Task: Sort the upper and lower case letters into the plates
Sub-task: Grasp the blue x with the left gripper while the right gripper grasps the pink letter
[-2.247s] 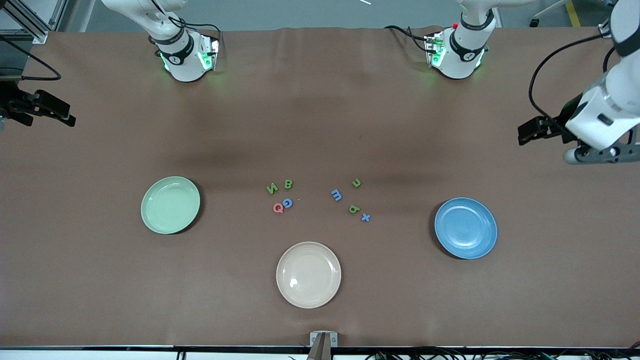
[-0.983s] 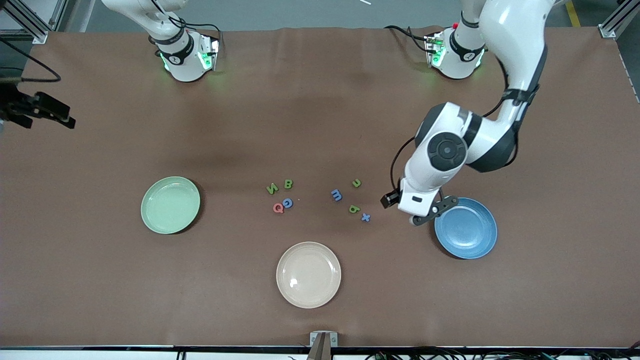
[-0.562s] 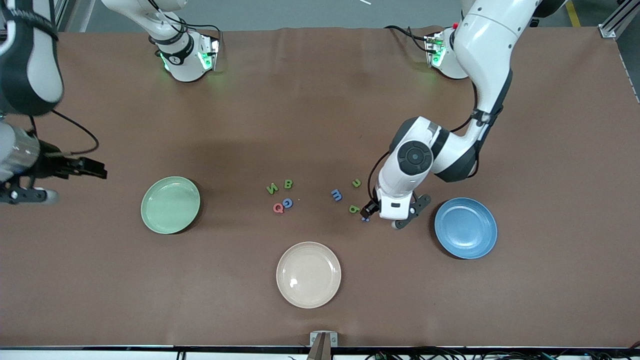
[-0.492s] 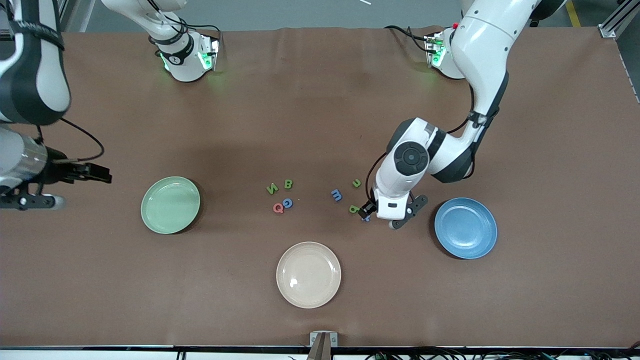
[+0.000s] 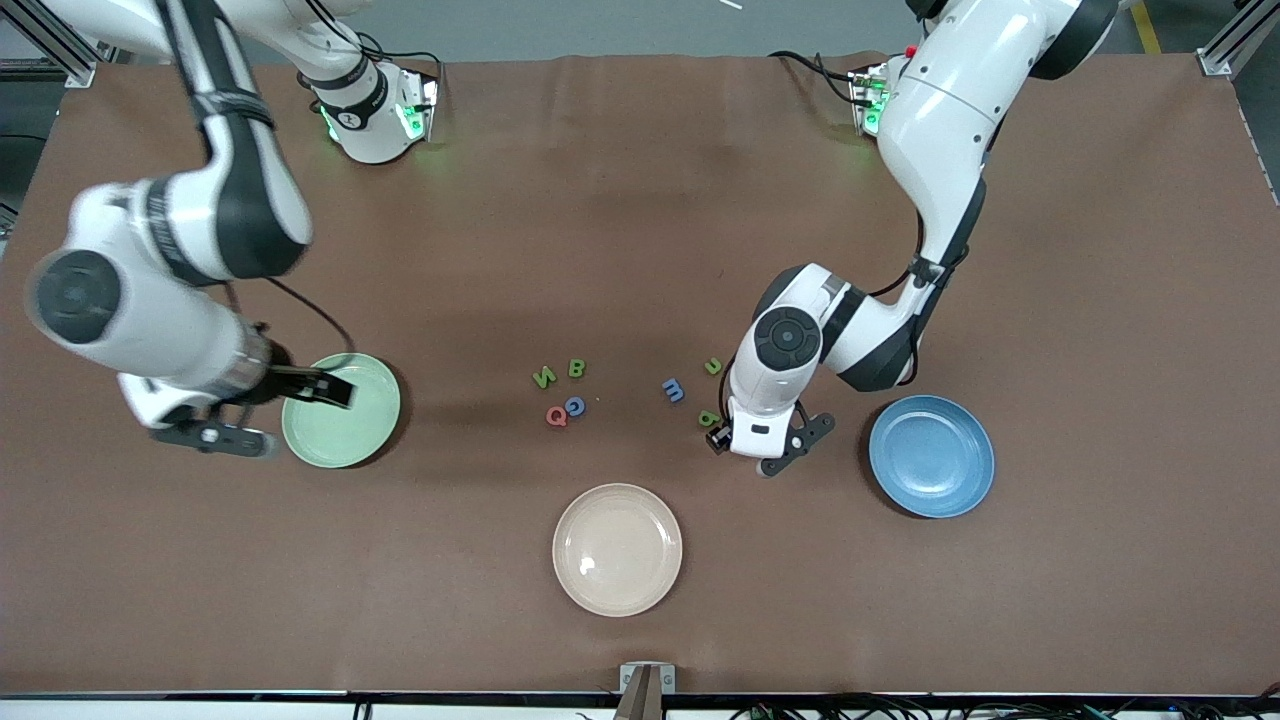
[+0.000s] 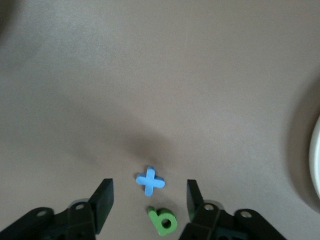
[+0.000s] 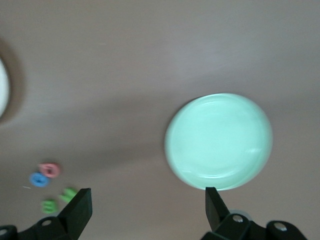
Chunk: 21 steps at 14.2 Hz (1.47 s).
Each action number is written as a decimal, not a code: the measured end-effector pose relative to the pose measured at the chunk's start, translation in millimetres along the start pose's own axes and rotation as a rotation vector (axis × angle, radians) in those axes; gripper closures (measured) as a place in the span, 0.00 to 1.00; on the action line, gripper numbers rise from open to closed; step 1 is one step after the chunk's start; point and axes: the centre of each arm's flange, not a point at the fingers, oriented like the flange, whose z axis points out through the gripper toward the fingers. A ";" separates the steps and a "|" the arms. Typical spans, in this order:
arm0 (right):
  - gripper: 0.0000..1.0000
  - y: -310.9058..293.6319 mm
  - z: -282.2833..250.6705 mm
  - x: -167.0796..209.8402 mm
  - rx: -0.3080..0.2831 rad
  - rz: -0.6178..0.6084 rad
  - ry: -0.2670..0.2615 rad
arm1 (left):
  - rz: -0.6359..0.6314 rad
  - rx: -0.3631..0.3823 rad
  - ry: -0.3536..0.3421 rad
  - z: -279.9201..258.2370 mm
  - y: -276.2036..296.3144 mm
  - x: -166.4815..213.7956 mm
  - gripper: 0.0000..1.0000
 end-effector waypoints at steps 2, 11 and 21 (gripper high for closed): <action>0.00 -30.7 32.8 -1.4 0.048 0.047 -0.006 | 0.004 -0.002 0.004 4.5 1.7 0.2 0.35; 0.05 -137.9 182.9 -40.2 0.049 0.145 0.041 | 0.020 0.017 -0.009 29.2 2.3 -12.1 0.37; 0.20 -164.0 235.0 -61.0 0.049 0.179 0.061 | 0.020 0.037 -0.020 46.1 -1.3 -14.4 0.50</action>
